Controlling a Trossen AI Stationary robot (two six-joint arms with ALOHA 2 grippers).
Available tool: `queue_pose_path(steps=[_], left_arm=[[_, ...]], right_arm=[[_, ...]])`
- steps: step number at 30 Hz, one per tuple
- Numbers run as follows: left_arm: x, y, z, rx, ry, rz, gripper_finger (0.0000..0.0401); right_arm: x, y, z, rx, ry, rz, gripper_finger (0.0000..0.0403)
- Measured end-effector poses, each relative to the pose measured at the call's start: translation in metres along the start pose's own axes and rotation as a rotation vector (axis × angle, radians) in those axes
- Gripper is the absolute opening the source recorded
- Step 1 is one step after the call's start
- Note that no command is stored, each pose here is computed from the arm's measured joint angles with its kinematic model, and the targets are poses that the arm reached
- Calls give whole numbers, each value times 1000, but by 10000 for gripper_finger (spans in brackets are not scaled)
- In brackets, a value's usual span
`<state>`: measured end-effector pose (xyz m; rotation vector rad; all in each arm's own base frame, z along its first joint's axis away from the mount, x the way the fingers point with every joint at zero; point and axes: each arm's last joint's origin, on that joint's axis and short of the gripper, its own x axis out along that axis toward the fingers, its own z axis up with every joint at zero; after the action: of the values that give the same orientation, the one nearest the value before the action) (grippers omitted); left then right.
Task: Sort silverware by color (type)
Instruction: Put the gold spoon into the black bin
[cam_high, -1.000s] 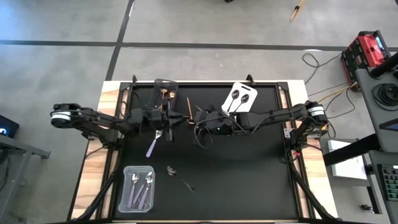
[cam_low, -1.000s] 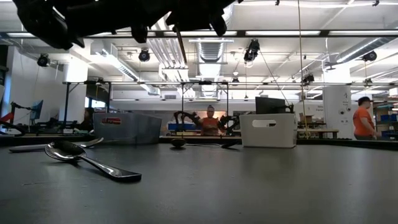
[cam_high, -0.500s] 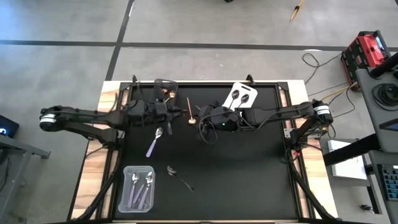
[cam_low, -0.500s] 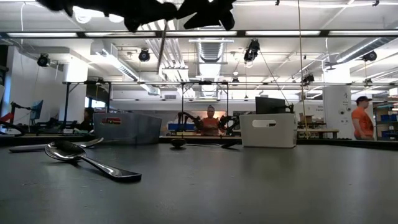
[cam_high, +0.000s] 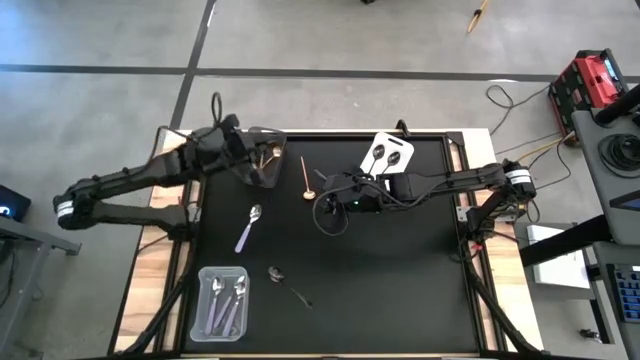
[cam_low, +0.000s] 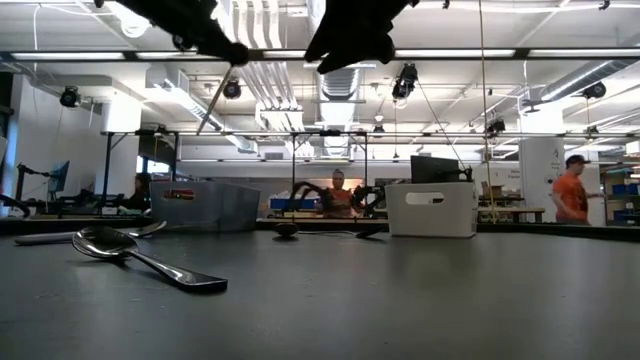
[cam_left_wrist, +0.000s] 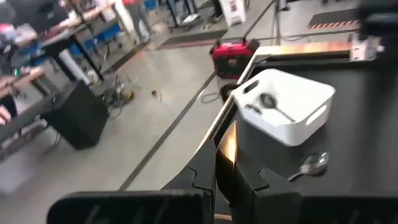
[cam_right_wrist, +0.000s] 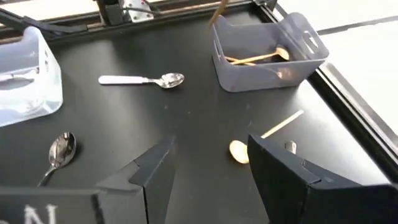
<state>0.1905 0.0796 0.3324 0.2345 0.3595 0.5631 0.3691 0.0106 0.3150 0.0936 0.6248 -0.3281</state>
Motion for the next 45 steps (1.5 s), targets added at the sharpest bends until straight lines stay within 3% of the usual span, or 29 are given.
queue_pose_path(steps=[13,18,29,45], left_arm=[[28,72,-43,-149,171,51,0],[45,91,-55,-201,154,35,0],[78,105,-86,-222,253,52,0],[96,107,-111,-306,364,41,0]], right_arm=[[2,-3,-3,-7,2,-78,189],[2,-4,-4,-9,-4,-113,189],[2,-5,-4,-7,-7,-133,189],[7,-7,-11,1,6,-148,189]])
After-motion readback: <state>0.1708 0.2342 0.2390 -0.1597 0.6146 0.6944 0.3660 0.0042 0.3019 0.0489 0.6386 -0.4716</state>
